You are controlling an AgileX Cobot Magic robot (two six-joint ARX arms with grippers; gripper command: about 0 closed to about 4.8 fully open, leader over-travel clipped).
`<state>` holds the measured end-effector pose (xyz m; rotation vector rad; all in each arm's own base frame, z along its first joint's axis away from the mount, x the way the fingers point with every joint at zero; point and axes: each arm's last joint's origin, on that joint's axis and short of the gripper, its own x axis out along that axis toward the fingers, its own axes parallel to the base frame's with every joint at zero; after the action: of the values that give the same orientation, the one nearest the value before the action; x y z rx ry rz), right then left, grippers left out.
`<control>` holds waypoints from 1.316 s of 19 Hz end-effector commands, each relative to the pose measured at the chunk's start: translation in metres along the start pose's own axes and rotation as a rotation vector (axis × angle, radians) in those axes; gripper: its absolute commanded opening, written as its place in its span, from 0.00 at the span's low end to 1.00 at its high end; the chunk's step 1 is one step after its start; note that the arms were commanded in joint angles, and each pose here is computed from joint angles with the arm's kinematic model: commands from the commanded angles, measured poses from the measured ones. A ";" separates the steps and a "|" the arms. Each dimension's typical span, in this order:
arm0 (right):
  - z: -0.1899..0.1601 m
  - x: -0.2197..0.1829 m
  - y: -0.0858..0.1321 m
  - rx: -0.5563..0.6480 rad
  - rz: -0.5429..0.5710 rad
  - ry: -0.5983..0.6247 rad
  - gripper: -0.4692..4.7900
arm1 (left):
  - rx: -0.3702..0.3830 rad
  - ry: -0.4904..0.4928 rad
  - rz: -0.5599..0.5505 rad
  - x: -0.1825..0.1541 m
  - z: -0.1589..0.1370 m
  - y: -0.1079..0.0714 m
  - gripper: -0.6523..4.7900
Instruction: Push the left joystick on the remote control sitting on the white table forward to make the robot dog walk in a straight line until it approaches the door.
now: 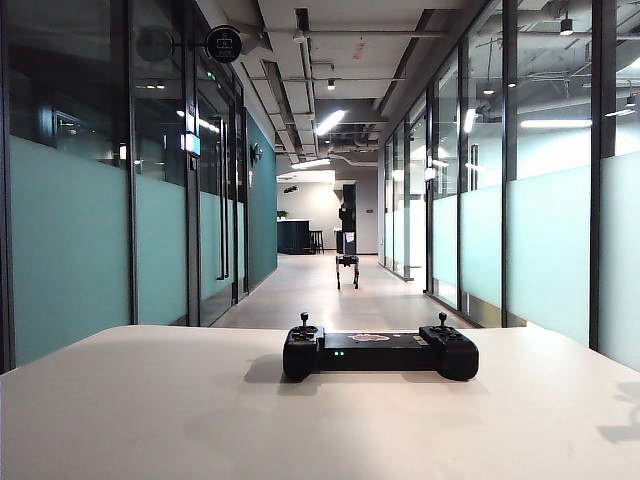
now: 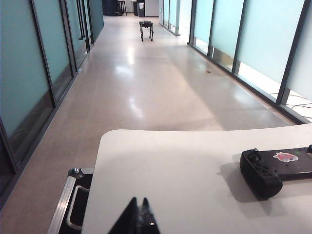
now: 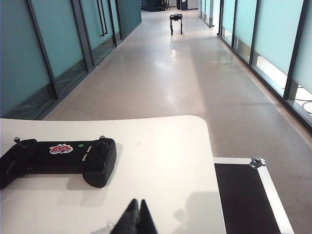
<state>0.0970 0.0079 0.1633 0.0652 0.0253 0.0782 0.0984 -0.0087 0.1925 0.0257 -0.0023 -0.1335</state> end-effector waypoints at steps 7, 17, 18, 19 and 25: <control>-0.002 0.000 0.000 0.005 -0.002 -0.001 0.08 | -0.026 0.002 0.012 -0.002 -0.025 0.000 0.11; -0.002 0.000 0.000 0.005 -0.002 0.000 0.08 | -0.013 0.030 0.032 -0.002 -0.028 0.001 0.11; -0.002 0.000 0.000 0.005 -0.002 0.000 0.08 | -0.013 0.030 0.032 -0.002 -0.028 0.001 0.11; -0.002 0.000 0.000 0.005 -0.002 0.000 0.08 | -0.013 0.030 0.032 -0.002 -0.028 0.001 0.11; -0.002 0.000 0.000 0.005 -0.002 0.000 0.08 | -0.013 0.030 0.032 -0.002 -0.028 0.001 0.11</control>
<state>0.0970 0.0079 0.1632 0.0651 0.0260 0.0778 0.0966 -0.0068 0.1634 0.0098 0.0371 -0.1051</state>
